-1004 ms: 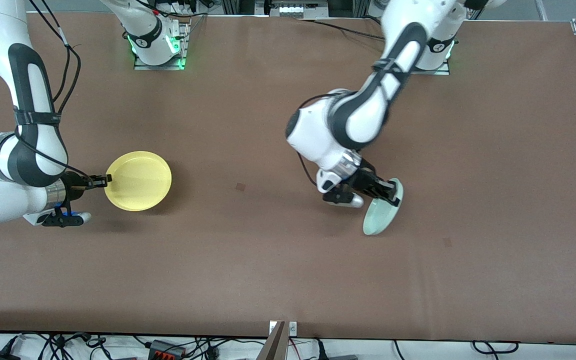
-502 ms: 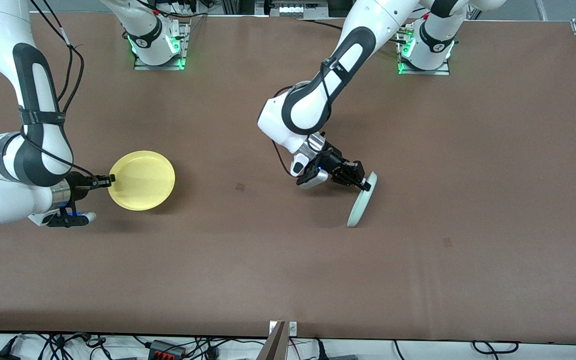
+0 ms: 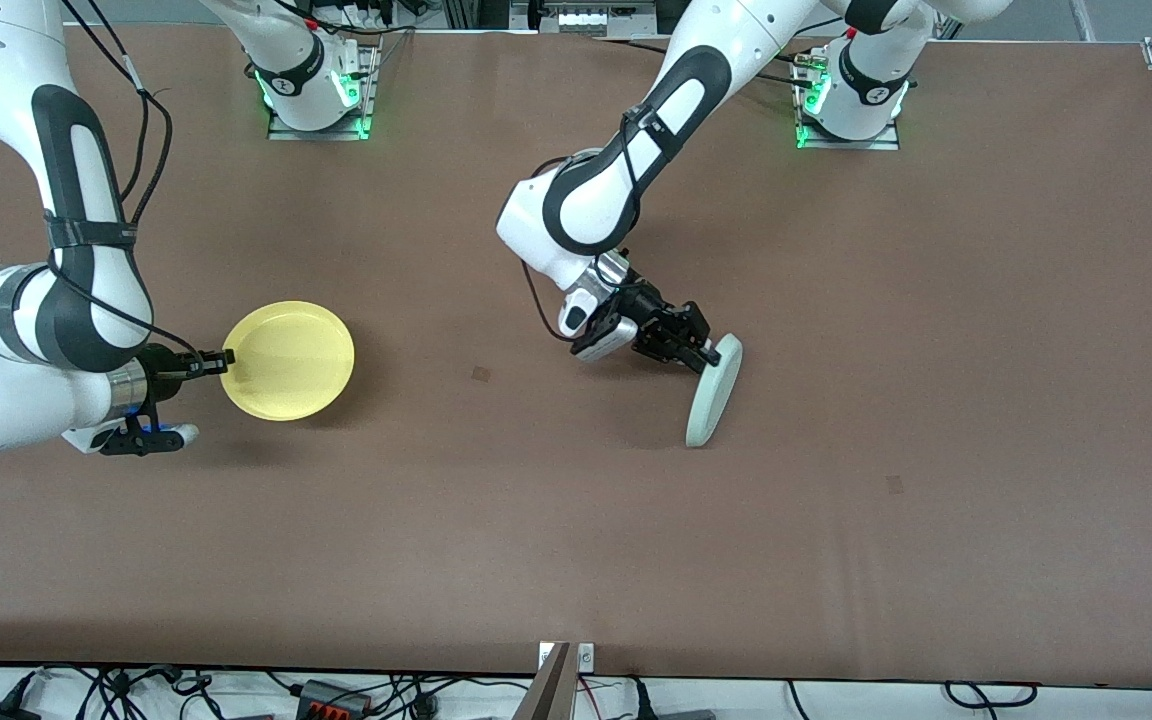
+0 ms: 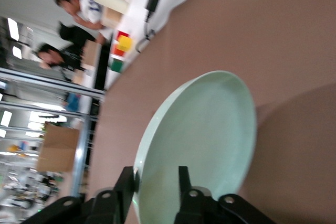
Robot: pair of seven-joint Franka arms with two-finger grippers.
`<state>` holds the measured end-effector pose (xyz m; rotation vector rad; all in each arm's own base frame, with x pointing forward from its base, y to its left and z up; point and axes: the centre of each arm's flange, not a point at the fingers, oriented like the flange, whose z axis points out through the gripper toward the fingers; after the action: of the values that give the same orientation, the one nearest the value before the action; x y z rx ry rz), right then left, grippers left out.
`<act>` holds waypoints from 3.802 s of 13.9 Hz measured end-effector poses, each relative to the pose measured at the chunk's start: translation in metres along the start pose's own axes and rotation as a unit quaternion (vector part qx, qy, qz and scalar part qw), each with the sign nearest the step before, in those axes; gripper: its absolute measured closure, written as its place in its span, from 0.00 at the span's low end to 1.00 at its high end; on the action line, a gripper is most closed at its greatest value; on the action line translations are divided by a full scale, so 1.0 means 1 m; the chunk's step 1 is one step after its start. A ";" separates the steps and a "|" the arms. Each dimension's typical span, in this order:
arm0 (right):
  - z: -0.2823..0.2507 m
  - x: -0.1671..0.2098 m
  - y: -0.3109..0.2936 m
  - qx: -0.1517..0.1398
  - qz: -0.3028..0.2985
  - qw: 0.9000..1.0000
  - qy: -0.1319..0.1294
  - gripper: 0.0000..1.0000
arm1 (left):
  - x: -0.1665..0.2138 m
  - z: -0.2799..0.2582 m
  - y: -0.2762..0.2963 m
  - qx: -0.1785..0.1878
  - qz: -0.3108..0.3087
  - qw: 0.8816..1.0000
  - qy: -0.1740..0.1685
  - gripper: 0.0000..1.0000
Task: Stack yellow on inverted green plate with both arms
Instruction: 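Lift and flip the green plate upside down with the left gripper, then set the inverted green plate down and open the left gripper, then carry the yellow plate onto the green plate while the left gripper withdraws, then release the yellow plate on the green plate and open the right gripper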
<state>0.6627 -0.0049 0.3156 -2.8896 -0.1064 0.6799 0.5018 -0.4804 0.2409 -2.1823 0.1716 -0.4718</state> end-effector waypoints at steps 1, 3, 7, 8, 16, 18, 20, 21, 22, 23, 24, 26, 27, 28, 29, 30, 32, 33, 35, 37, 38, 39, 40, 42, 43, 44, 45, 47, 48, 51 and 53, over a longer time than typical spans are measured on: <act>0.000 0.000 0.000 0.000 -0.001 1.000 0.000 0.97 | 0.009 -0.014 -0.003 -0.048 -0.023 0.998 -0.028 0.45; 0.000 0.000 0.001 0.000 0.000 1.000 0.000 0.97 | 0.034 -0.032 -0.020 -0.129 -0.071 0.986 -0.082 0.26; 0.000 0.000 0.002 0.000 -0.001 1.000 0.000 0.97 | 0.072 -0.049 -0.059 -0.232 -0.183 0.937 -0.184 0.00; 0.000 0.000 0.001 0.000 -0.001 1.000 0.000 0.97 | 0.078 -0.046 -0.066 -0.238 -0.192 0.933 -0.190 0.00; 0.012 0.005 -0.167 0.019 -0.045 0.999 0.014 0.97 | 0.137 0.054 -0.193 -0.260 -0.122 0.939 -0.189 0.00; 0.027 0.007 -0.240 0.016 -0.017 0.999 0.041 0.97 | 0.148 0.097 -0.253 -0.293 -0.095 0.930 -0.201 0.00; 0.051 0.008 -0.296 0.017 0.013 0.998 0.062 0.97 | 0.149 0.126 -0.307 -0.335 -0.086 0.913 -0.217 0.00; 0.066 0.009 -0.322 0.028 0.026 0.997 0.067 0.97 | 0.146 0.135 -0.334 -0.350 -0.073 0.907 -0.222 0.00; 0.079 0.009 -0.345 0.044 0.038 0.996 0.069 0.97 | 0.140 0.140 -0.360 -0.361 -0.063 0.903 -0.224 0.00; 0.090 0.011 -0.363 0.064 0.051 0.994 0.069 0.97 | 0.133 0.142 -0.383 -0.371 -0.059 0.899 -0.226 0.00; 0.099 0.014 -0.376 0.087 0.064 0.992 0.067 0.97 | 0.124 0.143 -0.403 -0.383 -0.058 0.893 -0.230 0.00; 0.112 0.020 -0.399 0.126 0.092 0.985 0.067 0.97 | 0.098 0.146 -0.434 -0.405 -0.041 0.883 -0.232 0.00; 0.119 0.022 -0.411 0.137 0.109 0.982 0.071 0.97 | 0.084 0.148 -0.445 -0.410 -0.034 0.883 -0.228 0.00; 0.129 0.023 -0.425 0.144 0.126 0.979 0.075 0.97 | 0.070 0.149 -0.453 -0.412 -0.031 0.884 -0.220 0.00; 0.141 0.023 -0.439 0.152 0.146 0.975 0.076 0.97 | 0.056 0.149 -0.457 -0.416 -0.023 0.884 -0.212 0.00; 0.155 0.023 -0.454 0.160 0.169 0.970 0.073 0.97 | 0.040 0.150 -0.458 -0.431 -0.010 0.879 -0.204 0.00; 0.182 0.024 -0.477 0.173 0.208 0.960 0.070 0.97 | 0.015 0.163 -0.463 -0.467 0.028 0.865 -0.180 0.00; 0.193 0.025 -0.485 0.179 0.223 0.955 0.072 0.97 | 0.010 0.169 -0.469 -0.475 0.038 0.863 -0.170 0.00; 0.205 0.028 -0.494 0.200 0.244 0.946 0.072 0.97 | 0.011 0.171 -0.478 -0.477 0.039 0.863 -0.163 0.00; 0.208 0.030 -0.496 0.215 0.254 0.940 0.073 0.97 | 0.019 0.170 -0.486 -0.478 0.036 0.863 -0.158 0.00; 0.210 0.029 -0.498 0.217 0.255 0.939 0.073 0.97 | 0.025 0.169 -0.491 -0.478 0.034 0.864 -0.155 0.00; 0.214 0.028 -0.501 0.217 0.255 0.939 0.074 0.97 | 0.033 0.168 -0.495 -0.476 0.030 0.865 -0.152 0.00; 0.219 0.026 -0.505 0.216 0.254 0.940 0.074 0.97 | 0.039 0.168 -0.500 -0.474 0.023 0.867 -0.148 0.00; 0.229 0.022 -0.512 0.212 0.253 0.941 0.072 0.97 | 0.049 0.171 -0.509 -0.472 0.014 0.869 -0.148 0.00; 0.233 0.021 -0.514 0.210 0.252 0.942 0.071 0.97 | 0.050 0.171 -0.513 -0.471 0.017 0.869 -0.154 0.00; 0.236 0.020 -0.516 0.209 0.251 0.943 0.070 0.97 | 0.049 0.169 -0.516 -0.469 0.021 0.868 -0.163 0.00; 0.237 0.020 -0.517 0.209 0.250 0.943 0.070 0.97 | 0.047 0.165 -0.521 -0.467 0.024 0.867 -0.171 0.00; 0.237 0.020 -0.516 0.208 0.250 0.943 0.070 0.97 | 0.041 0.162 -0.530 -0.463 0.019 0.867 -0.181 0.00; 0.237 0.020 -0.516 0.208 0.251 0.943 0.071 0.97 | 0.040 0.163 -0.534 -0.463 0.016 0.868 -0.182 0.00; 0.238 0.021 -0.515 0.207 0.252 0.943 0.071 0.90 | 0.037 0.167 -0.539 -0.461 0.009 0.868 -0.184 0.00; 0.237 0.022 -0.514 0.208 0.252 0.942 0.072 0.73 | 0.035 0.174 -0.541 -0.458 -0.005 0.870 -0.180 0.00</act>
<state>0.5607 0.5378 0.1905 -2.5383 0.7280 0.4788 0.5786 -0.0313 0.5830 -3.1568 0.2007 0.0710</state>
